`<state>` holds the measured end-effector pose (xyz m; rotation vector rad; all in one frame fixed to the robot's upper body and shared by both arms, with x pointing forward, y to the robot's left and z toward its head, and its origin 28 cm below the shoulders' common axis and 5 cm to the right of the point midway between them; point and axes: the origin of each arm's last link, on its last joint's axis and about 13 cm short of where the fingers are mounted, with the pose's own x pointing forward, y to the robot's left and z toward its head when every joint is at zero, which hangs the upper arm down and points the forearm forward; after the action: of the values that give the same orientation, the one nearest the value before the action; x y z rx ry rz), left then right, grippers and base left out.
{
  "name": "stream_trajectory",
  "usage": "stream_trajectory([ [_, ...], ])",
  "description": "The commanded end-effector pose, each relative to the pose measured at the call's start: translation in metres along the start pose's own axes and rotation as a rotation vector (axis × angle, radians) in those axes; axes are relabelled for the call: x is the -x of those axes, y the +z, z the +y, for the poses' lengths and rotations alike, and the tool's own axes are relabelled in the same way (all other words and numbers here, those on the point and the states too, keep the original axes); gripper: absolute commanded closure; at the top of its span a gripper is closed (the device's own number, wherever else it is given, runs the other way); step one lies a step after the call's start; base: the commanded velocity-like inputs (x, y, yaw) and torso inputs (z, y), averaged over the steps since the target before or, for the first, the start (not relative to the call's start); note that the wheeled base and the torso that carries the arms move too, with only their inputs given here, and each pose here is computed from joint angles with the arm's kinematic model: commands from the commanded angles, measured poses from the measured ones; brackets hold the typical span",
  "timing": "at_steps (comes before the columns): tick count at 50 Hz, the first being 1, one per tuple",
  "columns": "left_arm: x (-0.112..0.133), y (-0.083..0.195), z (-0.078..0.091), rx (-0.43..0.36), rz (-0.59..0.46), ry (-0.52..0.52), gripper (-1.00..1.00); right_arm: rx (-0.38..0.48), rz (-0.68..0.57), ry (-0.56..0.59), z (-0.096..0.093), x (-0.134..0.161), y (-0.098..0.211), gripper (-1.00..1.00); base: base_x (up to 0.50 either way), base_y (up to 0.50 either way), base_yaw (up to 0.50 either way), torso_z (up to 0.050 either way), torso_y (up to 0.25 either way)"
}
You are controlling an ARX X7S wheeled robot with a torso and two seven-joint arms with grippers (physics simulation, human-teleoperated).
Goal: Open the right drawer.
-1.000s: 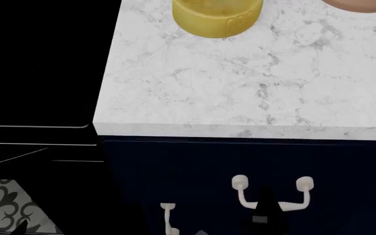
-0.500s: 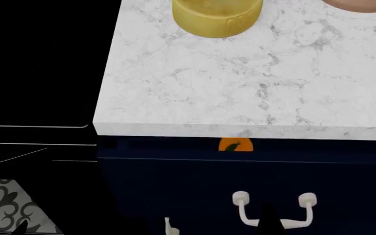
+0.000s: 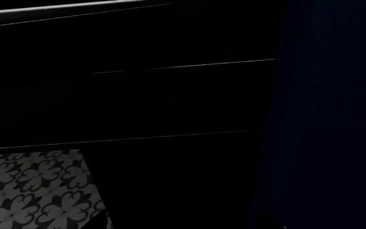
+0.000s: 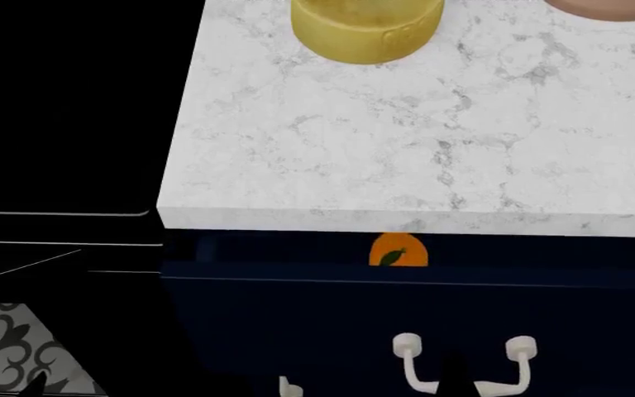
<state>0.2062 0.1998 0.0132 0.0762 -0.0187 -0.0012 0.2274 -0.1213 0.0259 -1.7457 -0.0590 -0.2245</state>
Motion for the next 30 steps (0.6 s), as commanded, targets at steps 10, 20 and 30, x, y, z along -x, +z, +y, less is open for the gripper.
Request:
stream_trajectory([
  [10,0.0005,0.0009,0.0002,0.0,-0.002,0.0,-1.0,0.073,0.032,-0.165,-0.0129,-0.0086,-0.0081,1.0,-0.08,0.0,0.0,0.0,0.002],
  [20,0.0004,0.0005,0.0002,0.001,-0.001,0.0,-1.0,0.073,0.026,-0.167,-0.0128,-0.0088,-0.0074,1.0,-0.19,0.0,0.0,0.001,0.001],
  [30,0.0,-0.0002,0.0,0.001,0.0,0.002,-1.0,0.075,0.027,-0.166,-0.014,-0.0082,-0.0087,1.0,-0.2,0.0,0.0,0.001,0.002],
])
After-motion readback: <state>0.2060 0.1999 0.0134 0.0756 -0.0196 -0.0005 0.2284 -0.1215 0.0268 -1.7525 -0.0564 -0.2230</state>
